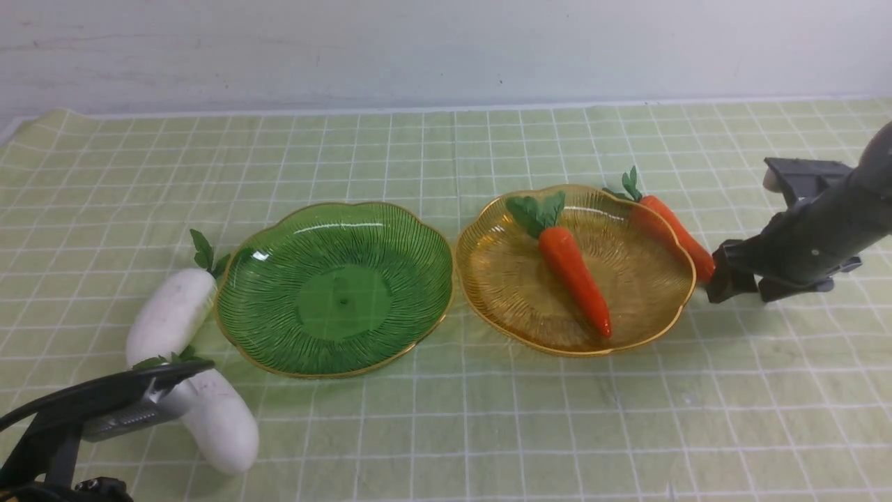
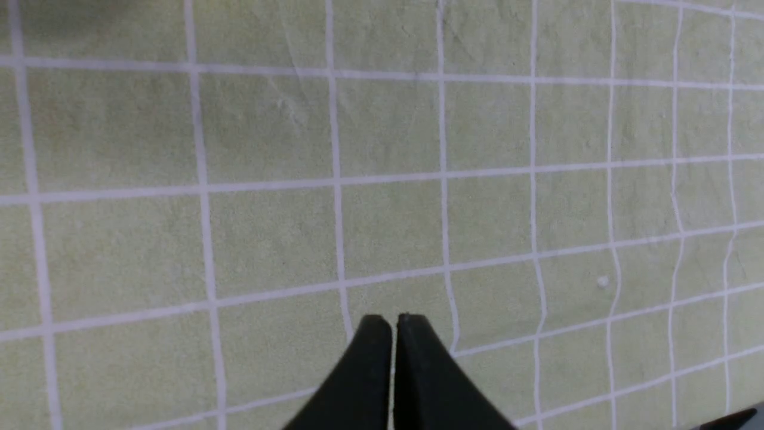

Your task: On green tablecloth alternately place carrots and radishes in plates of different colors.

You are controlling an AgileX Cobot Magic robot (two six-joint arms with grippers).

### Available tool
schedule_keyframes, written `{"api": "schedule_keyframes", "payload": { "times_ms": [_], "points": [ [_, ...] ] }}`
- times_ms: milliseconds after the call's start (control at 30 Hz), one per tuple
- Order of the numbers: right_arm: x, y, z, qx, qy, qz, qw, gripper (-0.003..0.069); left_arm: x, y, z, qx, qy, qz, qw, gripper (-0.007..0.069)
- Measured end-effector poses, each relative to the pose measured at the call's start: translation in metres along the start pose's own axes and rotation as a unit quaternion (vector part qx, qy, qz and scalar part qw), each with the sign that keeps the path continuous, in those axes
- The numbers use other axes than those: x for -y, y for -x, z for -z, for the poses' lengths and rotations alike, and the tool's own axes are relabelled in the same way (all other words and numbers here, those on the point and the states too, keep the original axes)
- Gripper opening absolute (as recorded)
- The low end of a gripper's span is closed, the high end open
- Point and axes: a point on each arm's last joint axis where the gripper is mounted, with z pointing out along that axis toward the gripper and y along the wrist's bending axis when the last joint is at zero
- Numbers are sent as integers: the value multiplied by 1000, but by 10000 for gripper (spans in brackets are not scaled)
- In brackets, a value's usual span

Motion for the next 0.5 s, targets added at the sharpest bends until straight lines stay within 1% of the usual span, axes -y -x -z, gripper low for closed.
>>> {"api": "schedule_keyframes", "payload": {
  "times_ms": [167,333,433,500],
  "points": [
    [-1,2,-1,3,-1,9,1000,458,0,0,0,0,0,-7,1000,-6],
    [-8,5,-3,4,3,25,1000,410,0,0,0,0,0,-21,1000,-6],
    [-12,6,-4,4,5,44,999,393,0,0,0,0,0,-22,1000,-6],
    [-16,7,-6,3,6,69,998,368,0,0,0,0,0,-23,1000,-6]
  ]
}}
